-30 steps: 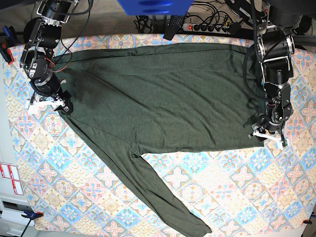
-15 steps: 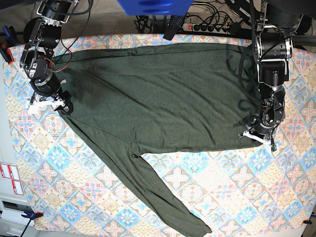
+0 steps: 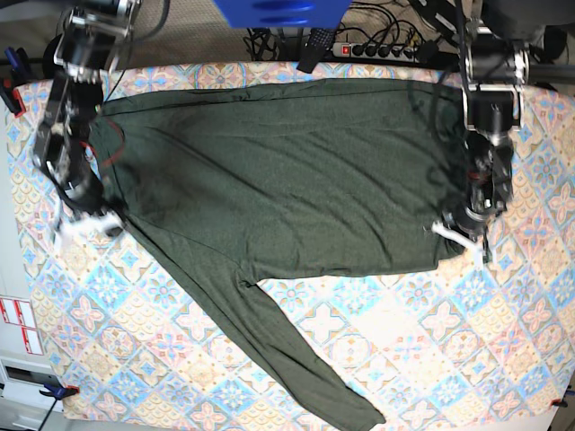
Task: Fold the T-shirt properly
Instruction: 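Grasp the shirt's side edges with both grippers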
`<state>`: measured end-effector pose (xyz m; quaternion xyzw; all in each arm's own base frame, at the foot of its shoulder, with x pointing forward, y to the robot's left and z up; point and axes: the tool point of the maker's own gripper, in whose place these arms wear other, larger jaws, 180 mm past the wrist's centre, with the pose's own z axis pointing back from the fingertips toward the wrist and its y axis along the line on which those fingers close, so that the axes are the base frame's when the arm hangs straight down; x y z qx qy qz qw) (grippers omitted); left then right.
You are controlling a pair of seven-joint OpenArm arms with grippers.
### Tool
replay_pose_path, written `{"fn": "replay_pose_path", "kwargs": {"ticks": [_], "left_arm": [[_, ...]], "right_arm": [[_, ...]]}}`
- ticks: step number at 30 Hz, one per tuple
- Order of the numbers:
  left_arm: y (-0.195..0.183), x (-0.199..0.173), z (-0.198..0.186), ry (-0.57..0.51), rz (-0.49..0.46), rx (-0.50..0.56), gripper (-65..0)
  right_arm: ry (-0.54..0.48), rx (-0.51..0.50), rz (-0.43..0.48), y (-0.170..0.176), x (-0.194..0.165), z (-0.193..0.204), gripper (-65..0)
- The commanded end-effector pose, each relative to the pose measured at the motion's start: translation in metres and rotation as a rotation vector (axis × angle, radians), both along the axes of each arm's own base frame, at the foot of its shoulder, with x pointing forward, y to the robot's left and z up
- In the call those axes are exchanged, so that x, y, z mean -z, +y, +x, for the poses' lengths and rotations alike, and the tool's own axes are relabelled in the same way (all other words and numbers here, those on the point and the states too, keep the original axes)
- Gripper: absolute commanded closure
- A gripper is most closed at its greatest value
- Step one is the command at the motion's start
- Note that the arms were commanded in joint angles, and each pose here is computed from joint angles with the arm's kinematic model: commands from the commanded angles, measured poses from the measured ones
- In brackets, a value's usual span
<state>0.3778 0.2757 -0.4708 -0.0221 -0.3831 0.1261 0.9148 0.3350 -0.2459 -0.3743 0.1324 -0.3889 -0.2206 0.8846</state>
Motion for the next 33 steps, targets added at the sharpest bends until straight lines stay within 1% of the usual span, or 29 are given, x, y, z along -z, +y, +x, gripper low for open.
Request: {"fn": "replay_pose_path", "kwargs": {"ticks": [1, 7, 9, 15, 18, 20, 24, 28, 33], "left_arm": [[-0.010, -0.019, 0.004, -0.030, 0.006, 0.052, 0.0], [-0.029, -0.043, -0.008, -0.078, 0.022, 0.126, 0.0], [-0.030, -0.048, -0.014, -0.081, 0.035, 0.144, 0.0], [-0.037, -0.055, -0.030, -0.079, 0.050, 0.183, 0.0], [-0.033, -0.058, -0.039, -0.082, 0.067, 0.198, 0.0], [-0.036, -0.060, -0.043, -0.085, 0.071, 0.209, 0.0], [-0.039, -0.059, -0.054, -0.078, 0.072, 0.221, 0.0], [-0.027, -0.056, -0.063, -0.066, 0.077, 0.190, 0.0], [-0.025, -0.053, -0.068, -0.055, 0.076, 0.185, 0.0]], "right_arm": [[-0.061, -0.021, -0.050, -0.006, -0.019, 0.019, -21.4], [0.021, -0.129, -0.211, 0.007, -0.001, 0.044, -21.4], [0.051, -0.158, -0.267, 0.009, 0.008, 0.049, -21.4], [0.062, -0.269, -0.470, 0.022, 0.034, 0.064, -21.4], [0.074, -0.326, -0.552, 0.026, 0.048, 0.067, -21.4], [0.077, -0.342, -0.565, 0.028, 0.055, 0.068, -21.4], [0.088, -0.360, -0.597, 0.019, 0.071, 0.067, -21.4], [0.083, -0.349, -0.602, 0.013, 0.076, 0.069, -21.4], [0.105, -0.342, -0.621, -0.001, 0.083, 0.063, -21.4]]}}
